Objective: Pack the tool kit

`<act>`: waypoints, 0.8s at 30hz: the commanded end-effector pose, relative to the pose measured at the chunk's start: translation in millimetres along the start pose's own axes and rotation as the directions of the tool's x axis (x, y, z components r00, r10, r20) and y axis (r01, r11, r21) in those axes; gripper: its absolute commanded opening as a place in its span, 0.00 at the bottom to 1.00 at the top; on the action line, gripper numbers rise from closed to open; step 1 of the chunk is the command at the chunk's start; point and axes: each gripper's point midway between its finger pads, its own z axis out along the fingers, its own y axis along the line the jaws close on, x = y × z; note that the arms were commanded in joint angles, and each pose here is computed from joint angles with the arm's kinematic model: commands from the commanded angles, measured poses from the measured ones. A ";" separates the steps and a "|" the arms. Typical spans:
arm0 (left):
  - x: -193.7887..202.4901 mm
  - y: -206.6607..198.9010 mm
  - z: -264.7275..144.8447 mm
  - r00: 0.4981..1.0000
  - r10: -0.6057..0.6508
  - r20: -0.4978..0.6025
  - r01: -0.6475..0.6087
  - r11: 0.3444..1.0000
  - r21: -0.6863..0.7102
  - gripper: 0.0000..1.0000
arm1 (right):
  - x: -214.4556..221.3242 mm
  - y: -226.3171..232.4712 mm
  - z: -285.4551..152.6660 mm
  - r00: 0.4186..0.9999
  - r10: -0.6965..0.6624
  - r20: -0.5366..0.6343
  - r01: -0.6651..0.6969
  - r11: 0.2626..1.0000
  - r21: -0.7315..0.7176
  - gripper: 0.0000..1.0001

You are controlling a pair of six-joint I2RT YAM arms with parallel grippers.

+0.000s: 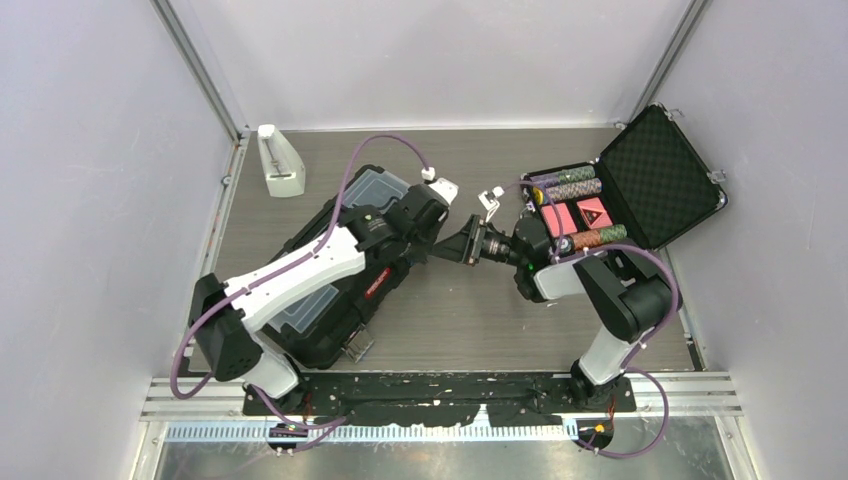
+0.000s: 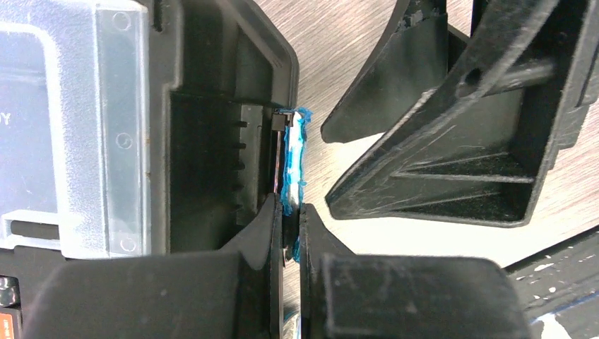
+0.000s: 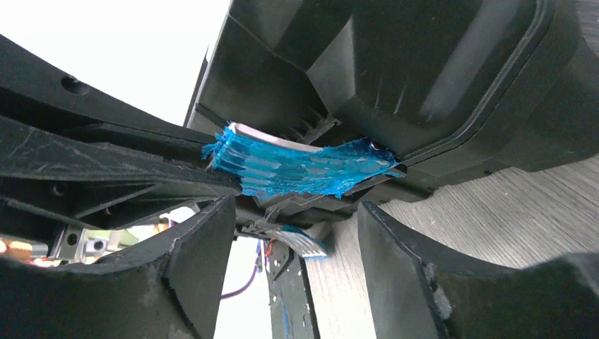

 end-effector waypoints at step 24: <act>1.4 -10.4 -9.1 0.923 -0.383 -0.028 0.372 0.876 0.307 0.00 | 1.7 15.3 11.9 0.987 -0.079 0.143 0.099 0.985 -0.144 0.99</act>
